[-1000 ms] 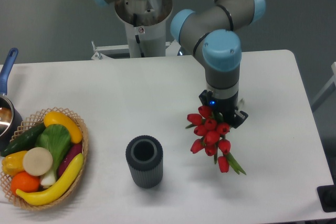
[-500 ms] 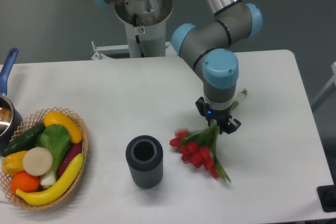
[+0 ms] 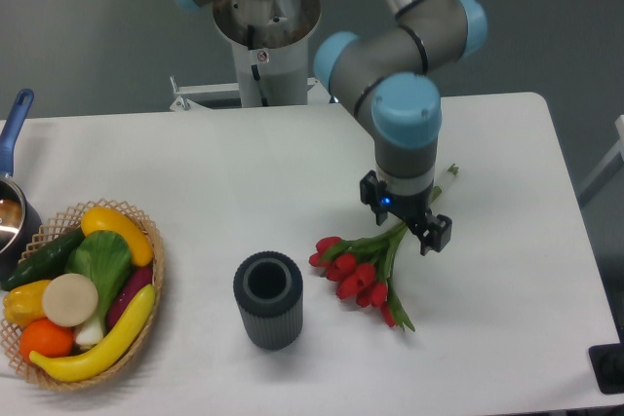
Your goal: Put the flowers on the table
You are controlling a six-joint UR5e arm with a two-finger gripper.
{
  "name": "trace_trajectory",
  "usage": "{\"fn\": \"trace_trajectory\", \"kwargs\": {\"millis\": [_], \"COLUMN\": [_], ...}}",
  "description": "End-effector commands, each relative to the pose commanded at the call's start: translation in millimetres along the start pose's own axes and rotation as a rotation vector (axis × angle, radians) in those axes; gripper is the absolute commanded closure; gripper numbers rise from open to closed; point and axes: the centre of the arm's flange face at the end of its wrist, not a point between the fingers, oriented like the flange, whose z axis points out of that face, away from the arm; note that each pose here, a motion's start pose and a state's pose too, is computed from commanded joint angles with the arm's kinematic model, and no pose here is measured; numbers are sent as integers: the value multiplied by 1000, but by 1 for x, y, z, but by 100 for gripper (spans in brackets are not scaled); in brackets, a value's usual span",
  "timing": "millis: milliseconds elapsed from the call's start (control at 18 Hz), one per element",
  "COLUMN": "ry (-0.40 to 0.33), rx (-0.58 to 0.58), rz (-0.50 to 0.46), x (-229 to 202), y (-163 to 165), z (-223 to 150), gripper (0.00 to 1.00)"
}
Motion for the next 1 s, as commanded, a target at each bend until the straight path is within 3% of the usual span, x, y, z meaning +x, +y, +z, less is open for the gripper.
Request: {"fn": "trace_trajectory", "kwargs": {"millis": [167,278,444,722,1000], "ry": [-35,0,29,79,82], "rx": [1,18,46,45,45], "rz": [-28,-59,35,197,238], "x": [-9,-19,-28,-29,-31], "y": [18,37,71,129,150], "z": [-54,-75,-105,-121,-123], "gripper": [0,0,0,0,0]}}
